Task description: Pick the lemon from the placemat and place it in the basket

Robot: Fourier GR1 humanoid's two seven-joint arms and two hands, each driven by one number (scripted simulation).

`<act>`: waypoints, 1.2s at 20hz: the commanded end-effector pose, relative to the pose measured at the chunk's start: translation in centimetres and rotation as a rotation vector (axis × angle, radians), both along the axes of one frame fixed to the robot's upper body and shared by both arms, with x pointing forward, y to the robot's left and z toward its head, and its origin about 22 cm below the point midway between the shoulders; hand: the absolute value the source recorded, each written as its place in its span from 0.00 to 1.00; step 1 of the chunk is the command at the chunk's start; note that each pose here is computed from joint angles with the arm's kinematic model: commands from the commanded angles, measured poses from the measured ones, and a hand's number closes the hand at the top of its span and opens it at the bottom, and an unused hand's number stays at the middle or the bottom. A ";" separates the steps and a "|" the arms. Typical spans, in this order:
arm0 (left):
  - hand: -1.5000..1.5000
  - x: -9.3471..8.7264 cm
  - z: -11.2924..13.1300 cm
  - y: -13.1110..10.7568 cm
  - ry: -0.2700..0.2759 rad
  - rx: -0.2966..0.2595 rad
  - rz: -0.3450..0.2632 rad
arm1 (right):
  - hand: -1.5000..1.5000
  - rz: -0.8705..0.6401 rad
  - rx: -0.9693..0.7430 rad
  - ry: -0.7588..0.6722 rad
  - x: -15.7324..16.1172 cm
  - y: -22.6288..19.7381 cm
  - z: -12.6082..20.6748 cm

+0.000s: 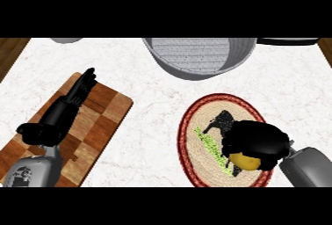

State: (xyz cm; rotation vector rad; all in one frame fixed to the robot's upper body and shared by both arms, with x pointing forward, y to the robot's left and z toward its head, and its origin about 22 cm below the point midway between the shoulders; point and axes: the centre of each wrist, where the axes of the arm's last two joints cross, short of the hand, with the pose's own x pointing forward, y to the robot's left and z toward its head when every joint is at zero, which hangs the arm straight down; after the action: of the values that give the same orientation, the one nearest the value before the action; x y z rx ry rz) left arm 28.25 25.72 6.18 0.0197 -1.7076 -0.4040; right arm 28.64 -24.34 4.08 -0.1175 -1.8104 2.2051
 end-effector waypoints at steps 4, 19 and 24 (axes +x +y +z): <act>0.50 0.5 0.6 -0.9 -0.011 -0.013 -0.005 | 1.00 0.175 0.181 0.196 2.4 -7.1 -0.6; 0.50 0.9 0.9 -0.3 -0.012 0.003 -0.001 | 1.00 0.153 0.654 0.459 2.8 -12.5 9.4; 0.50 0.2 -0.2 0.9 0.028 0.003 0.010 | 1.00 0.095 0.690 0.389 3.2 -14.2 15.7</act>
State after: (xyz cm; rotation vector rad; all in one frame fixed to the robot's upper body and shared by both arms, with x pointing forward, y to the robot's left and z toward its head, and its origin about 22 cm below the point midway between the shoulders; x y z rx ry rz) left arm 28.63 26.12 6.17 0.0288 -1.6956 -0.3941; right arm 31.08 -37.00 15.22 0.1824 -2.1801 1.4242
